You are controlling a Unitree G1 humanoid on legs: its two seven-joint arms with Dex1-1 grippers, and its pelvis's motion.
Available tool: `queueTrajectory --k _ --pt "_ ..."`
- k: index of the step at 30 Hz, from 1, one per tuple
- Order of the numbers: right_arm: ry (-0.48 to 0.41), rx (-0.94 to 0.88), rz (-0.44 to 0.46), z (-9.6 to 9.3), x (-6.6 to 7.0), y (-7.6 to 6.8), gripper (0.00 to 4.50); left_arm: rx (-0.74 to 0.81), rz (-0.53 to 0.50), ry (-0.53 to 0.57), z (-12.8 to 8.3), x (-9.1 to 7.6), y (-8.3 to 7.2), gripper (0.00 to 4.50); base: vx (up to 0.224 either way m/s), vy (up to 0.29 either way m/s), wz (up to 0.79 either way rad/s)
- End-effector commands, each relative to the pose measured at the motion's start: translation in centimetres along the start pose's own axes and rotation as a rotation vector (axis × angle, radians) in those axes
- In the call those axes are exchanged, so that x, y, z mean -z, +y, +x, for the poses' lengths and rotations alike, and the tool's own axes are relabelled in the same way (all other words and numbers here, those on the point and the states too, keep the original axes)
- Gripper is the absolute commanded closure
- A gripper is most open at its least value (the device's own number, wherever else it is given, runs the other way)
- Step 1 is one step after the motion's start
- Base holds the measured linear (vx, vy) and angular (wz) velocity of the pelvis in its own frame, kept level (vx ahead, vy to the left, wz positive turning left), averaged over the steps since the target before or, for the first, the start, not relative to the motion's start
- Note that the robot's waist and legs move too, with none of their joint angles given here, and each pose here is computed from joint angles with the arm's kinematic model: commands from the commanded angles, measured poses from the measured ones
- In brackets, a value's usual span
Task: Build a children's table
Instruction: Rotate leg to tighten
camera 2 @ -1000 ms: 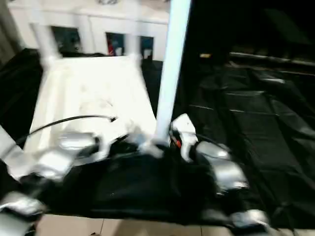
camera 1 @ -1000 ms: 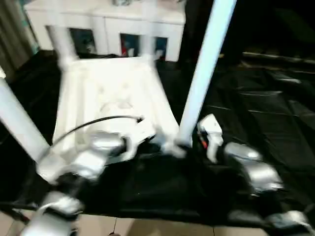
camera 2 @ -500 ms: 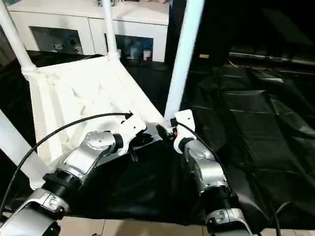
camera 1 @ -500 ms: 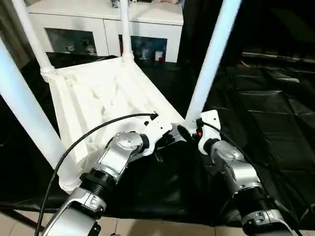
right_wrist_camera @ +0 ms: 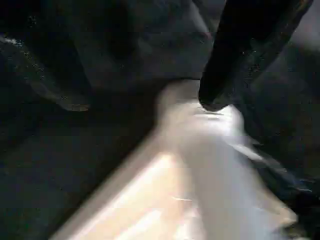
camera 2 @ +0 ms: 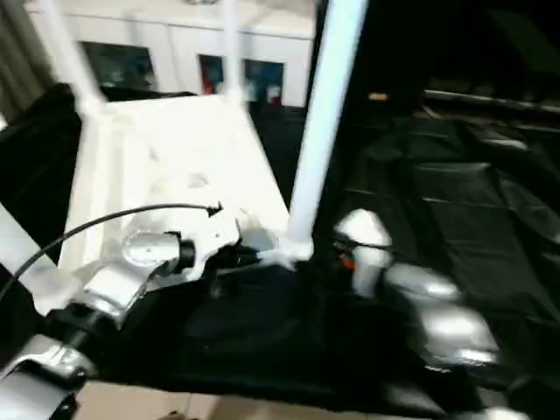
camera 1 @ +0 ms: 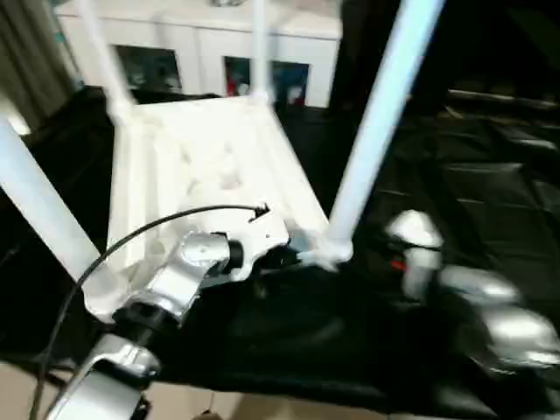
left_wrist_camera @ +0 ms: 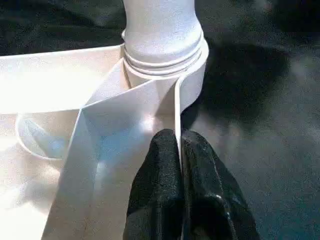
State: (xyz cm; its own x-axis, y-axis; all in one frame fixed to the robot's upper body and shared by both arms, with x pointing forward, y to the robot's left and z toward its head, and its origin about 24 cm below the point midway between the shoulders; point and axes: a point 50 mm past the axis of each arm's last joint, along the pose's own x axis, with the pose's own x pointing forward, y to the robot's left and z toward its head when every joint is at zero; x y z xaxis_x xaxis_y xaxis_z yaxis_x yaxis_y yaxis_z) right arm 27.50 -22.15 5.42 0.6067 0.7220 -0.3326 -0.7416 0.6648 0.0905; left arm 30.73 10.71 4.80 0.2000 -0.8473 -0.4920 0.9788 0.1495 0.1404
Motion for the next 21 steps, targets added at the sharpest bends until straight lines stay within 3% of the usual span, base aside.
queueTrajectory --k 1,3,6,11,18,19,21 --pt "0.003 0.014 0.008 -0.9 0.2 -0.5 0.7 0.151 0.001 -0.004 1.1 0.2 -1.8 4.5 0.0 0.0 0.0" --pt "0.004 0.107 0.028 -1.7 0.5 -1.7 0.7 0.236 0.018 -0.034 0.7 -0.1 -2.5 4.5 0.0 0.0 0.0" --pt "0.004 0.186 0.025 -1.8 0.7 -2.3 0.7 0.248 0.036 -0.053 0.7 -0.4 -2.5 4.5 0.0 0.0 0.0" --pt "-0.029 0.189 0.024 -0.5 0.8 -1.5 0.7 0.309 0.059 -0.123 0.5 -1.3 -2.8 4.5 0.0 0.0 0.0" --pt "-0.051 0.188 0.017 0.5 0.6 -1.2 0.7 0.311 0.081 -0.096 0.2 -1.1 -2.3 4.5 0.0 0.0 0.0" --pt "-0.064 0.198 0.017 0.6 0.5 -1.2 0.66 0.291 0.085 -0.099 0.2 -1.2 -2.0 4.05 0.0 0.0 0.0" --pt "-0.084 0.227 0.021 0.7 0.3 -1.4 0.66 0.28 0.061 -0.128 -0.1 -1.5 -1.6 3.93 0.0 0.0 0.0"
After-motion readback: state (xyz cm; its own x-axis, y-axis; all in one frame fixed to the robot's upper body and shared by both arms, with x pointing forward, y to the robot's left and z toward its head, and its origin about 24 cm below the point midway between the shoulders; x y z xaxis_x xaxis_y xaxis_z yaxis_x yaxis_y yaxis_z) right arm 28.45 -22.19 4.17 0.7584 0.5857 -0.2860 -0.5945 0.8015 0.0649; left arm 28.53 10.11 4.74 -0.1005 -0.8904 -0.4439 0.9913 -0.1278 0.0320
